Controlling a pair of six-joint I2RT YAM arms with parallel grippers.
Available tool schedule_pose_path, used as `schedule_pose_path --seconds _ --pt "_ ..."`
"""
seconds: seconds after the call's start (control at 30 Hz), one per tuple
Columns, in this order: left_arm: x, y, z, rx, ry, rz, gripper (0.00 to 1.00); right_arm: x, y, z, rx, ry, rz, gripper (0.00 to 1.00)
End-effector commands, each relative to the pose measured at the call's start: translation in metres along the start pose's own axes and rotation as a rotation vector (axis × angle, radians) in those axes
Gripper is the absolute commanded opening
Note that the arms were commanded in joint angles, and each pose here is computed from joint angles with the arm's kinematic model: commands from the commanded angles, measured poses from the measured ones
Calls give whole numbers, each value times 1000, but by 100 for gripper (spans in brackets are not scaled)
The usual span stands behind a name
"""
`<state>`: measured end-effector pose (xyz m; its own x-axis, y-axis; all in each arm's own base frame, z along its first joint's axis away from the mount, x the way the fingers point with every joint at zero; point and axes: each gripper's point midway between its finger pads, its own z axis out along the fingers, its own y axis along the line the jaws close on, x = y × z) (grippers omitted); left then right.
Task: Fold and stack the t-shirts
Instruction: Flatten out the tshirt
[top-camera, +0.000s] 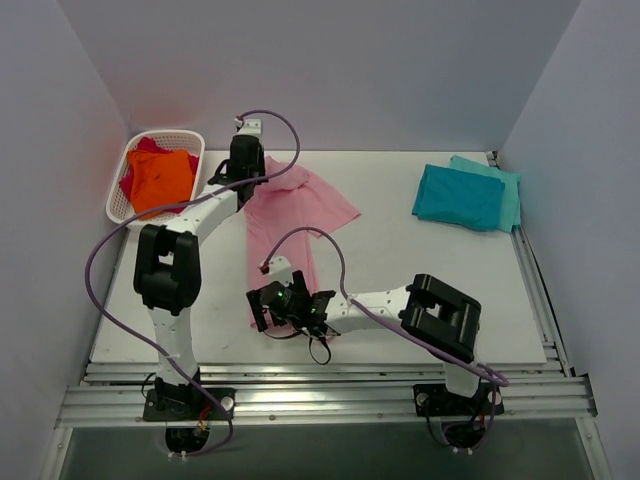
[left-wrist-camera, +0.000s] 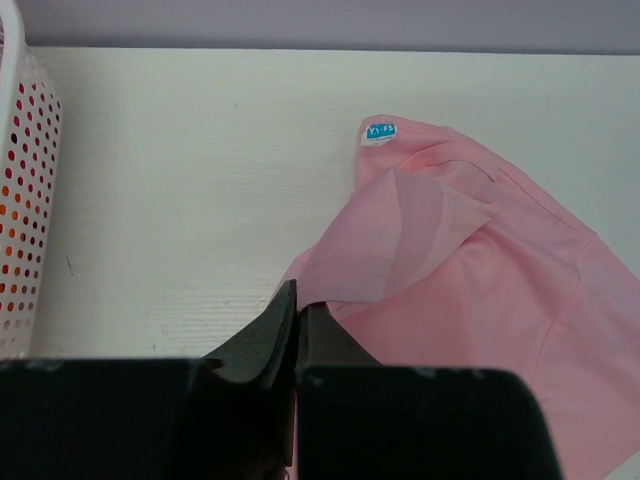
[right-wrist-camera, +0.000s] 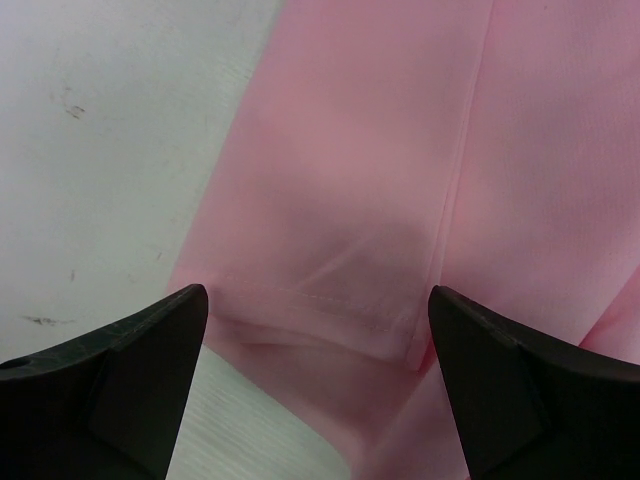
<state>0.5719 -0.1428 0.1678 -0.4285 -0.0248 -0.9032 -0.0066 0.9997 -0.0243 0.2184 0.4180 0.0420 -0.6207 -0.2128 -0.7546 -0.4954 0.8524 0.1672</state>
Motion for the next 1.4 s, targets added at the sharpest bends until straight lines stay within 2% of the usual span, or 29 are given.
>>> schedule_pose_path --seconds 0.0,0.3,0.43,0.53,0.57,0.6,0.73,0.77,0.8,0.83,1.13,1.23,1.37 --pt "-19 1 0 14 -60 -34 2 5 -9 7 26 5 27 87" --pt "-18 2 2 15 -56 -36 2 11 -27 6 63 10 65 65" --pt "-16 1 3 15 -53 -35 2 9 -28 5 73 2 70 58" --pt "-15 1 4 14 -49 -34 2 7 -29 3 78 -4 72 45" --pt "-16 1 4 13 -51 -36 2 7 -31 3 81 -4 72 43" --pt "-14 2 4 12 -48 -34 2 7 -31 2 82 -3 70 36" --pt "-13 1 6 12 -45 -33 2 5 -33 1 96 -9 73 20" --pt "-14 1 5 12 -46 -33 2 4 -34 0 99 -13 74 9" --pt "-13 2 6 10 -44 -33 2 4 -35 0 106 -12 73 2" --pt "-13 2 6 10 -44 -33 2 5 -36 0 110 -11 73 0" --pt "-21 8 -1 -23 -58 -41 2 -10 -45 -13 163 -42 59 0" --pt "-45 15 -27 -40 -114 -94 2 -44 -61 -40 245 -120 54 0" --pt "-76 22 -75 -38 -160 -137 2 -111 -77 -108 296 -275 84 0"
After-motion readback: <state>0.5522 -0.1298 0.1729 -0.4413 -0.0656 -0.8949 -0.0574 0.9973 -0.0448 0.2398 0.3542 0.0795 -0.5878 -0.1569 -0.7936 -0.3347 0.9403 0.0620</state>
